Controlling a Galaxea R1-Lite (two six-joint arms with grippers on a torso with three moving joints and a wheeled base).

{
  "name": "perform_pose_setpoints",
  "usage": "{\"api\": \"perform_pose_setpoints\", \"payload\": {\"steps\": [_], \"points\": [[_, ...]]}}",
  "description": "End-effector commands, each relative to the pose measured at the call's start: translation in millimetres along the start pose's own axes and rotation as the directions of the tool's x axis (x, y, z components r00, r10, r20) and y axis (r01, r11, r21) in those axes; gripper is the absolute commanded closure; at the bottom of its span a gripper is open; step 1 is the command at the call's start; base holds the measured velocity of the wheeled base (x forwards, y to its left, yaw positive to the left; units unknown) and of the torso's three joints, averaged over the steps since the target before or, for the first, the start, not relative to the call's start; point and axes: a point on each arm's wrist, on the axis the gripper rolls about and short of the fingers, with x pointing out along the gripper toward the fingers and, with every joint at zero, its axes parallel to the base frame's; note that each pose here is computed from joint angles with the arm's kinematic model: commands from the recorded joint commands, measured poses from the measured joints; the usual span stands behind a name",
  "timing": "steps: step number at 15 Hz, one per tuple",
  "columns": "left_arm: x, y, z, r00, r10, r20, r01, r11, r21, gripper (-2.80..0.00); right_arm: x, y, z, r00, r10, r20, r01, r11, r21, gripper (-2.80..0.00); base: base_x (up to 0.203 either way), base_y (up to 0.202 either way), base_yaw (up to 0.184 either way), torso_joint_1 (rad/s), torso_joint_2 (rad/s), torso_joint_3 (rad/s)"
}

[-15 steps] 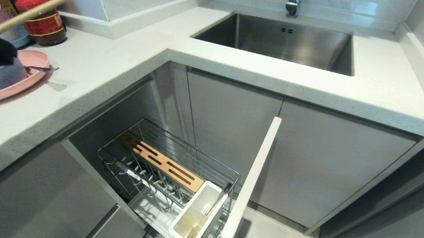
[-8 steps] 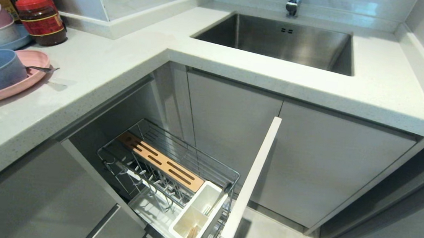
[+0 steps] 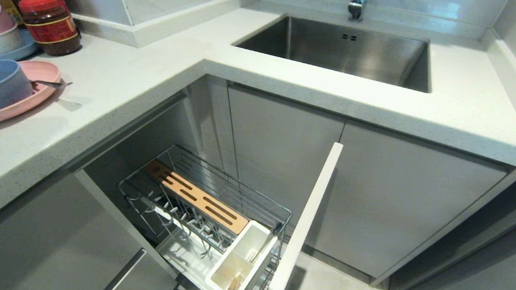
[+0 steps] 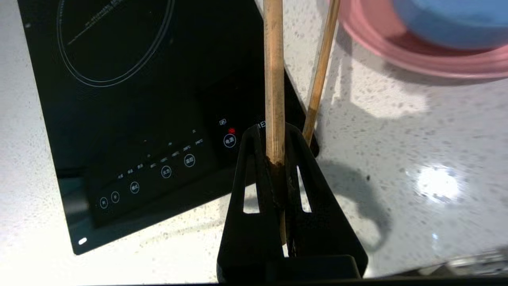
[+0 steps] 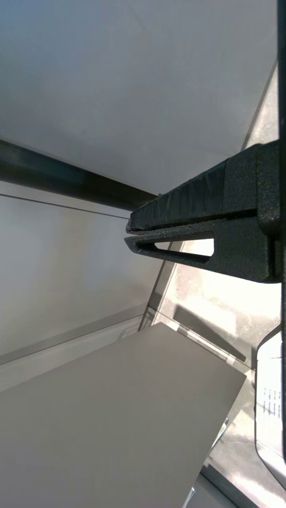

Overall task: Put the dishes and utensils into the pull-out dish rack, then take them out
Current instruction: Take the chopsticks out of the cupboard

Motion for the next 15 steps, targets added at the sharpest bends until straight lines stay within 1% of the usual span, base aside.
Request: {"api": "perform_pose_setpoints", "payload": {"steps": [1,5,11,15], "points": [[22.9,-16.4,3.4,0.997,0.021,-0.068,-0.018,0.999,0.051,0.00,0.0,0.0,0.0,1.000,0.000,0.000,0.000,1.000,0.000,0.00,0.000,0.000,0.000,0.000,0.00,0.000],[37.3,-27.3,5.8,0.994,0.029,-0.103,-0.018,0.995,0.100,0.00,0.0,0.0,0.0,1.000,0.000,0.000,0.000,1.000,0.000,0.00,0.000,0.000,0.000,0.000,0.00,0.000],[49.6,-37.3,8.4,0.991,0.030,-0.130,-0.012,0.991,0.137,0.00,0.0,0.0,0.0,1.000,0.000,0.000,0.000,1.000,0.000,0.00,0.000,0.000,0.000,0.000,0.00,0.000],[53.5,-46.7,9.0,0.991,0.007,-0.136,0.014,0.987,0.157,0.00,0.0,0.0,0.0,1.000,0.000,0.000,0.000,1.000,0.000,0.00,0.000,0.000,0.000,0.000,0.00,0.000]]}}
